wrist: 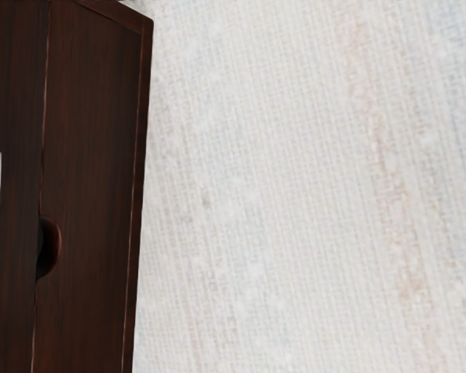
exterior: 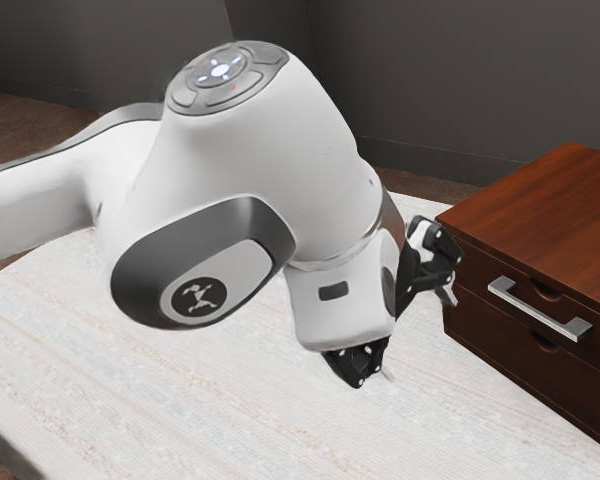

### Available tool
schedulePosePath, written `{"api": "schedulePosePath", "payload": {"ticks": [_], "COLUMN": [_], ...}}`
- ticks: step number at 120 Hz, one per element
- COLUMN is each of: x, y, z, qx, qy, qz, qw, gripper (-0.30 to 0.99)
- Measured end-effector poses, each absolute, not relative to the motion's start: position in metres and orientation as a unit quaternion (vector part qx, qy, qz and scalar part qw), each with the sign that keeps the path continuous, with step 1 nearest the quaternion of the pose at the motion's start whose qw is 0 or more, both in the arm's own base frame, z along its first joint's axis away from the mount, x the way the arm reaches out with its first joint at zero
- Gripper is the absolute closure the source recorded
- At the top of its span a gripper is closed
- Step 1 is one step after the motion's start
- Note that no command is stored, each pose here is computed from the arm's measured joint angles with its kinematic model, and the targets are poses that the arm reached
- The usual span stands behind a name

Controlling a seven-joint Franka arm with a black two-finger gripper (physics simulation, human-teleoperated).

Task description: Pull the drawer handle with one arm to open the drawer

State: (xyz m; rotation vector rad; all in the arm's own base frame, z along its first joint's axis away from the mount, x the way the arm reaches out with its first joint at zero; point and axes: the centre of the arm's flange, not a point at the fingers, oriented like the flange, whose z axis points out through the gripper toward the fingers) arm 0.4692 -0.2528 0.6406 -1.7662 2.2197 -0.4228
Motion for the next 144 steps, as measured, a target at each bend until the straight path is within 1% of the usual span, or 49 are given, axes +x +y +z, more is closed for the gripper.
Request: {"api": "schedulePosePath", "payload": {"ticks": [14, 29, 47, 66, 123, 144], "x": [0.489, 0.499, 0.520, 0.530, 0.549, 0.560], "y": [-0.262, -0.270, -0.295, -0.312, -0.309, -0.296], "z": [0.626, 0.614, 0.610, 0.610, 0.596, 0.588], "qx": [-0.605, -0.598, -0.584, -0.572, -0.569, -0.576], "qy": [0.772, 0.777, 0.786, 0.792, 0.788, 0.782], "qz": [-0.144, -0.145, -0.157, -0.166, -0.187, -0.184], "qw": [0.133, 0.132, 0.130, 0.130, 0.143, 0.150], "gripper": [0.00, 0.00, 0.00, 0.00, 0.00, 0.00]}}
